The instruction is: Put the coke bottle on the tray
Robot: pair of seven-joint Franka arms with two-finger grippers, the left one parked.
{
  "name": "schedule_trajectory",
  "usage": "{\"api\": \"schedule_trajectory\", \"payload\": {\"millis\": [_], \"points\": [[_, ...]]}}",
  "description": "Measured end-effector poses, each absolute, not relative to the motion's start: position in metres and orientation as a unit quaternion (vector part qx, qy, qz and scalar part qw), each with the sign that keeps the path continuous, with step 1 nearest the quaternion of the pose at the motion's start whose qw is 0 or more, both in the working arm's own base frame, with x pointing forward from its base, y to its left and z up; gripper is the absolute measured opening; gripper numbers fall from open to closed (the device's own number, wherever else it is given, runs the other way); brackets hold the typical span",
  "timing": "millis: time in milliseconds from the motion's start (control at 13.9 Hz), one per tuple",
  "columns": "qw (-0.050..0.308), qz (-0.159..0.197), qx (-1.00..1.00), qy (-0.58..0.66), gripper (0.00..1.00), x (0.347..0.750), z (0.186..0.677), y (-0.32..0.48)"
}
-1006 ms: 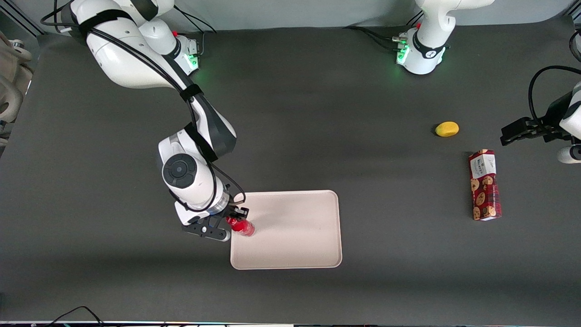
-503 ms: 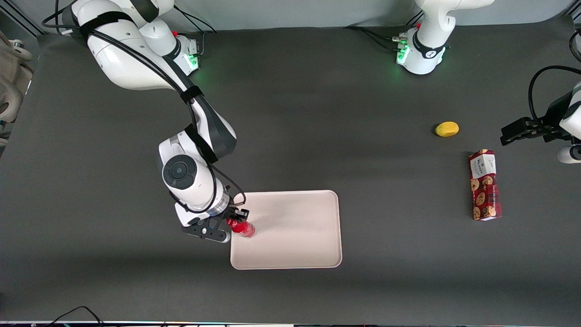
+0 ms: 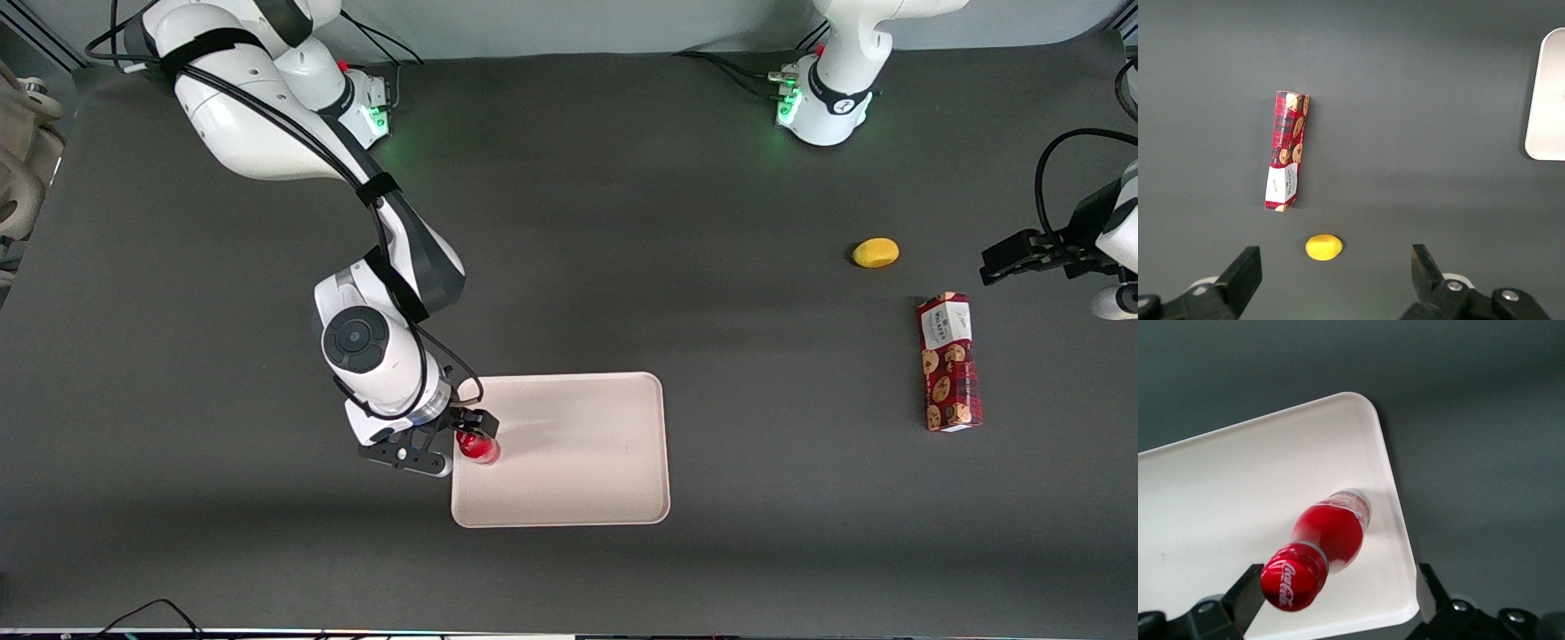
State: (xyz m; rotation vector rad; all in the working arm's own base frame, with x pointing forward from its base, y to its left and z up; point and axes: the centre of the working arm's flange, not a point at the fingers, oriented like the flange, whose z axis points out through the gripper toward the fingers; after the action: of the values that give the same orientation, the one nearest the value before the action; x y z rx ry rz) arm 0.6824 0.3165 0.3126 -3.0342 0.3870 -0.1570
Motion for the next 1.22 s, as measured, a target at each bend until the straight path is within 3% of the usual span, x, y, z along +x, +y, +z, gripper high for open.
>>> {"api": "schedule_trajectory", "payload": {"millis": [431, 862, 1222], "points": [[0.048, -0.069, -0.988, 0.127, 1.00, 0.689, 0.335, 0.318], [0.005, -0.057, -0.997, 0.061, 1.00, 0.660, 0.475, 0.286], [-0.028, -0.081, -0.994, 0.067, 1.00, 0.589, 0.567, 0.204]]}}
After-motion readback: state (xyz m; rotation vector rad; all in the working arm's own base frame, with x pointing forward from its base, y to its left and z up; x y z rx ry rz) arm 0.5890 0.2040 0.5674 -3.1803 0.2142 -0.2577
